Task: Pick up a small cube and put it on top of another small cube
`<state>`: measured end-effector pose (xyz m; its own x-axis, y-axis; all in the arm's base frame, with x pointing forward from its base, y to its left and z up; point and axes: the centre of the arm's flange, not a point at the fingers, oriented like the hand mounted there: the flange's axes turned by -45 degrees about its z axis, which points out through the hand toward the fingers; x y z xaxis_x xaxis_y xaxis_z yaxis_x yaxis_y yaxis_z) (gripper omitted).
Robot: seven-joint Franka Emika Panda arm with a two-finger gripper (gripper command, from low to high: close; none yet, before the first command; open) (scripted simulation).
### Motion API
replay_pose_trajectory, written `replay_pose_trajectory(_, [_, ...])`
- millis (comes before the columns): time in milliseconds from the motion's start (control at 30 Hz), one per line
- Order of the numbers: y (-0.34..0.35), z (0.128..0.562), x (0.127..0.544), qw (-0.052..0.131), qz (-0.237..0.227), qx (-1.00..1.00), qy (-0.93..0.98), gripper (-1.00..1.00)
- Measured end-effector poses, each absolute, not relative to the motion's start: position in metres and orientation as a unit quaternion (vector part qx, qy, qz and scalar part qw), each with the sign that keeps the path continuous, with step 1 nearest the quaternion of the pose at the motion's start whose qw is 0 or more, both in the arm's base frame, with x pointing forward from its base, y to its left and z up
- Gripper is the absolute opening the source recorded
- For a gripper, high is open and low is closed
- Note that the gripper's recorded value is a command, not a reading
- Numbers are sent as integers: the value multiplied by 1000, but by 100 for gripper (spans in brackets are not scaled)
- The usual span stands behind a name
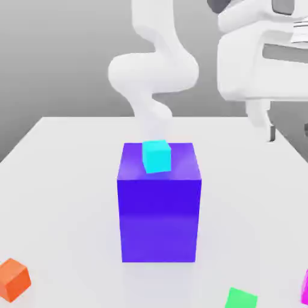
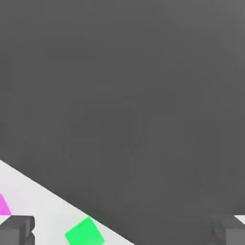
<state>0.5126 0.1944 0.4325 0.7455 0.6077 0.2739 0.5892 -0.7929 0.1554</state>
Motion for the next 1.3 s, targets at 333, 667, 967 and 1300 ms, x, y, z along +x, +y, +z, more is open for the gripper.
replay_pose_trajectory(333, [288, 259, 495, 12, 42, 881, 471, 0])
replay_pose_trajectory(667, [318, 132, 471, 0, 0, 852, 524, -100])
replay_pose_trajectory(967, [315, 184, 472, 0, -1, 854, 521, -100])
replay_pose_trajectory(1300, [157, 184, 517, 0, 0, 937, 350, 100])
